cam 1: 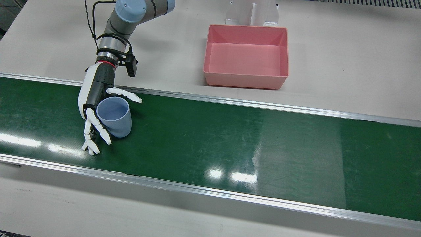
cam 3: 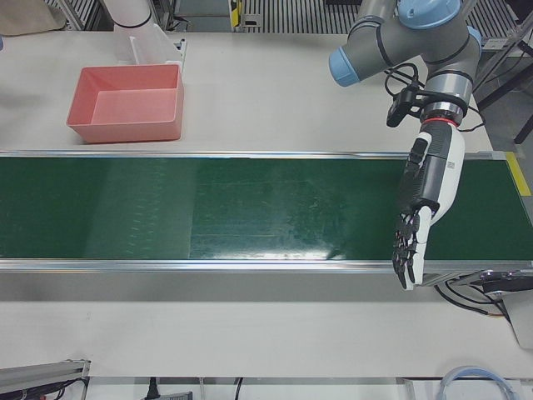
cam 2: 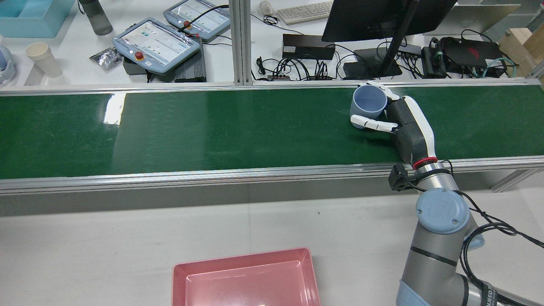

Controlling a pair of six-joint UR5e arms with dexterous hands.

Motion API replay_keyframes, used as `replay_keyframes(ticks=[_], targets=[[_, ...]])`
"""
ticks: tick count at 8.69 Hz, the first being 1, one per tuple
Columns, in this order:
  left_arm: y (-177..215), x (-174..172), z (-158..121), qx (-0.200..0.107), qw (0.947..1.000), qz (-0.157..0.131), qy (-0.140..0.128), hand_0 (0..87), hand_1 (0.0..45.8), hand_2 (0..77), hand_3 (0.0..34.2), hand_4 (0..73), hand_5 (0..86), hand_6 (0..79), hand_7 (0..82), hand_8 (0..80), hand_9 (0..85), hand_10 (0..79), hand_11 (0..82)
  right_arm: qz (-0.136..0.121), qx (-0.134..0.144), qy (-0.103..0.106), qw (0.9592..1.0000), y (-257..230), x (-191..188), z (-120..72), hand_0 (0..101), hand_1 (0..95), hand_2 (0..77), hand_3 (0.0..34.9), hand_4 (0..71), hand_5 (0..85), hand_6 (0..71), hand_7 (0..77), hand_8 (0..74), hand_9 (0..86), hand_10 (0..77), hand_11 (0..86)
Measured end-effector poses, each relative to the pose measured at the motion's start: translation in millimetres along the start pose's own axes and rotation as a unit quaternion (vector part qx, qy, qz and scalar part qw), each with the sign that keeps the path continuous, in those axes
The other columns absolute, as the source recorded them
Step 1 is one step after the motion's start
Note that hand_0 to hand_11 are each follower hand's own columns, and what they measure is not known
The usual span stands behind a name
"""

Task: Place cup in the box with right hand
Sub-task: 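Close the right hand fingers around the blue-grey cup, then lift the cup off the conveyor and carry it down into the pink tray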

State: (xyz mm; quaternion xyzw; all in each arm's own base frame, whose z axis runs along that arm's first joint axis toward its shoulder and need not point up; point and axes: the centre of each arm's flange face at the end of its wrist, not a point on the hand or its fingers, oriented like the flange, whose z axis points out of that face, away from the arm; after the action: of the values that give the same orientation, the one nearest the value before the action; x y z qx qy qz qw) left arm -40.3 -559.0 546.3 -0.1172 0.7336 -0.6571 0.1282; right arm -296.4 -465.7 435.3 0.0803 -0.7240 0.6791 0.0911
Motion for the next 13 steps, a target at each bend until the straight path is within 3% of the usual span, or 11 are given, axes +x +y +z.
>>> replay_keyframes(ticks=[1,2,3,4,6,7,8,9,11,13], targets=[[0.0,0.0,-0.1,0.000,1.0000,0.000,0.000,0.0,0.5,1.1,0.0,1.1,0.5,0.0,0.0,0.0,0.0,0.0,0.0,-0.007,0.006,-0.002,1.0000,-2.3,-3.8,-0.5,49,22.4,20.2,0.1,13.1,5.5,8.7,34.4,8.7,16.4,0.0,0.5],[0.2,0.0,-0.1,0.000,1.0000,0.000,0.000,0.0,0.5,1.1,0.0,1.1,0.5,0.0,0.0,0.0,0.0,0.0,0.0,-0.016,0.013,-0.004,0.9998,-3.9,-9.4,-0.8,49,21.8,25.1,0.6,13.1,8.7,17.5,43.1,18.0,25.6,6.5,0.5],[0.2,-0.1,-0.3,0.000,1.0000,0.000,0.000,0.0,0.5,1.1,0.0,1.1,0.5,0.0,0.0,0.0,0.0,0.0,0.0,-0.022,0.019,-0.007,0.9996,-5.1,-16.0,-0.4,46,16.9,32.2,0.0,22.4,12.5,30.5,57.8,37.1,44.7,26.2,21.3],[0.1,0.1,-0.5,0.000,1.0000,0.000,0.000,0.0,0.5,1.1,0.0,1.1,0.5,0.5,0.0,0.0,0.0,0.0,0.0,-0.023,0.020,-0.011,0.9995,-3.6,-24.1,0.0,46,16.9,32.2,0.0,22.4,12.5,30.5,57.8,37.1,44.7,26.2,21.3],[0.4,0.1,-0.3,0.000,1.0000,0.000,0.000,0.0,0.5,1.1,0.0,1.1,0.0,0.0,0.5,0.0,0.0,0.0,0.0,-0.004,0.006,-0.019,0.9998,13.5,-42.2,-5.8,46,15.3,32.7,0.0,27.8,12.5,36.5,62.2,46.9,51.8,44.7,41.5],[0.6,0.1,-0.1,-0.001,1.0000,0.000,0.000,0.0,0.5,1.1,0.0,1.1,0.0,0.0,0.5,0.0,0.0,0.0,0.0,0.012,-0.008,-0.022,0.9997,28.5,-53.1,-10.8,46,15.3,32.7,0.0,30.0,13.1,38.2,62.7,49.6,52.4,43.1,51.3],[0.7,0.1,0.0,-0.001,1.0000,0.000,0.000,0.0,0.5,1.1,0.0,1.1,0.5,0.5,0.0,0.0,0.0,0.0,0.0,0.027,-0.026,-0.019,0.9991,48.1,-59.2,-19.5,45,15.3,32.7,0.0,31.6,12.5,39.3,63.8,51.3,52.9,42.0,55.6],[0.7,0.0,0.0,-0.001,1.0000,0.000,0.000,0.0,0.5,1.1,0.0,1.1,0.0,0.0,0.0,0.0,0.0,0.0,0.0,0.035,-0.045,-0.009,0.9983,69.4,-58.1,-33.0,44,6.0,39.8,0.5,32.2,11.5,39.3,64.9,52.4,53.5,42.5,58.9],[0.7,0.0,0.0,-0.001,1.0000,0.000,0.000,0.0,0.5,1.1,0.0,1.1,0.5,0.5,0.0,0.0,0.0,0.0,0.0,0.039,-0.087,0.030,0.9950,115.9,-37.1,-69.4,39,5.4,39.8,0.6,32.2,11.5,39.3,64.9,52.9,54.0,44.7,60.5],[0.1,0.0,-0.1,0.000,1.0000,0.000,0.000,0.0,0.5,1.1,0.0,1.1,0.0,0.5,0.5,0.0,0.0,0.0,0.0,0.042,-0.117,0.080,0.9890,152.2,0.0,-106.5,33,5.4,39.8,0.1,32.2,11.5,39.3,64.9,52.9,54.0,47.5,62.2]])
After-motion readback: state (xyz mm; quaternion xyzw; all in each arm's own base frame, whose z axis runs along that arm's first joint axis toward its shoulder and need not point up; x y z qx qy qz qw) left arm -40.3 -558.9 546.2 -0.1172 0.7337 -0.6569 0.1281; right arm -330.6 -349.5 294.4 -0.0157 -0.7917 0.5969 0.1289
